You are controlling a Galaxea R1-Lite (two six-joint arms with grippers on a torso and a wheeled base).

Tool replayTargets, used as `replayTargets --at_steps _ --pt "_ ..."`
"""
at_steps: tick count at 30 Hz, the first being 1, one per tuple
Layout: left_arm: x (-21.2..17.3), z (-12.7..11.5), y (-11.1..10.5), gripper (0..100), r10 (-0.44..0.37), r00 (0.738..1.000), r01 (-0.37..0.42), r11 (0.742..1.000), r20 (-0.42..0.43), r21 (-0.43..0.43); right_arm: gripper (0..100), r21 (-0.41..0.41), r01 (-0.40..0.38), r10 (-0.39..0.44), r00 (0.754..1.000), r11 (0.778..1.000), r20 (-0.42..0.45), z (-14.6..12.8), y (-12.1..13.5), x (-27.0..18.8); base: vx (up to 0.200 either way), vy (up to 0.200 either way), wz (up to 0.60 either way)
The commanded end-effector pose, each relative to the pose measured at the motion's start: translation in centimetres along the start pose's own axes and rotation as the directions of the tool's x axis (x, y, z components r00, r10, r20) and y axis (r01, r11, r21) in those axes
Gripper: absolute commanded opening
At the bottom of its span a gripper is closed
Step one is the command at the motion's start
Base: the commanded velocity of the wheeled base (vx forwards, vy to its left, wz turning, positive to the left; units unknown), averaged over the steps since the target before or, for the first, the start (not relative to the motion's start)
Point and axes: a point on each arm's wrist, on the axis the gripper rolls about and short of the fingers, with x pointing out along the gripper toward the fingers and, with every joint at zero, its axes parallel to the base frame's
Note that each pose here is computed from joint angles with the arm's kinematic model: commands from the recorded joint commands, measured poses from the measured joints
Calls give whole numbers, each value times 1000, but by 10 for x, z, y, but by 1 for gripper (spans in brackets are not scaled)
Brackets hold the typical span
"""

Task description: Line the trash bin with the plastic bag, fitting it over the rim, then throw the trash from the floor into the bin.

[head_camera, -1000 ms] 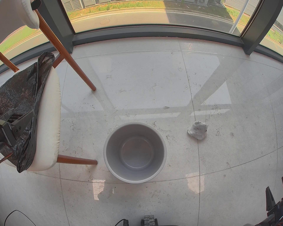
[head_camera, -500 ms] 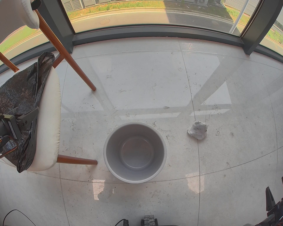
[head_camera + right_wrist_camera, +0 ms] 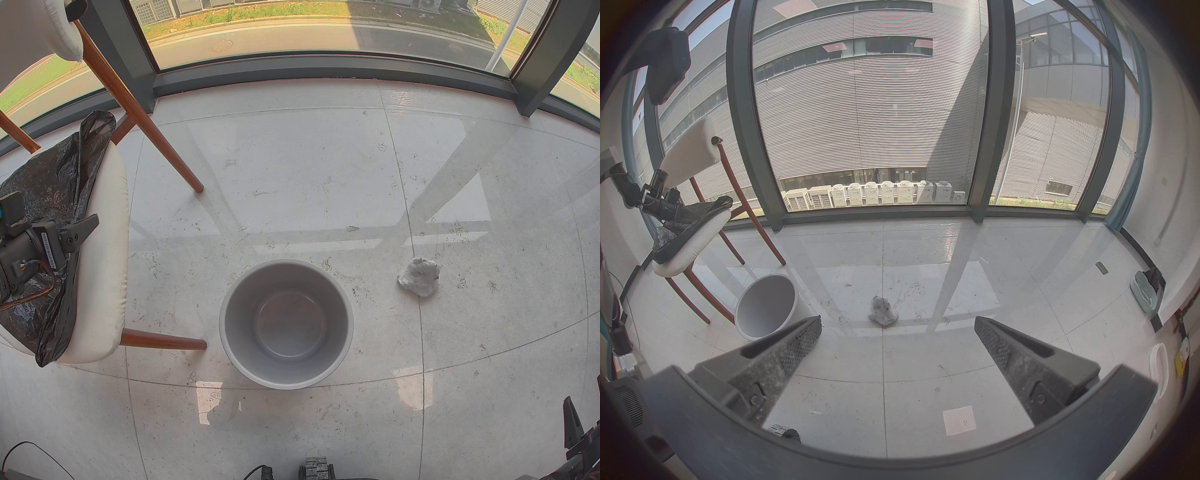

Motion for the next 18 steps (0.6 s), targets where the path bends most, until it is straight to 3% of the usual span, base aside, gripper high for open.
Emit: replayTargets --at_steps 1,14,15,18 --pt "10 -2 1 100 -1 1000 1 1000 -19 -1 100 -1 -1 1 1000 1000 -4 -5 0 0 0 0 0" --pt "17 -12 0 100 -10 998 10 1000 -57 2 100 0 -1 1 1000 1000 -4 -5 0 0 0 0 0" --pt "17 -13 0 0 -10 998 10 1000 -60 2 100 0 -1 1 1000 1000 -4 -5 0 0 0 0 0" --pt "16 -17 0 0 -9 997 9 1000 -73 1 100 0 -1 1 1000 1000 -4 -5 0 0 0 0 0"
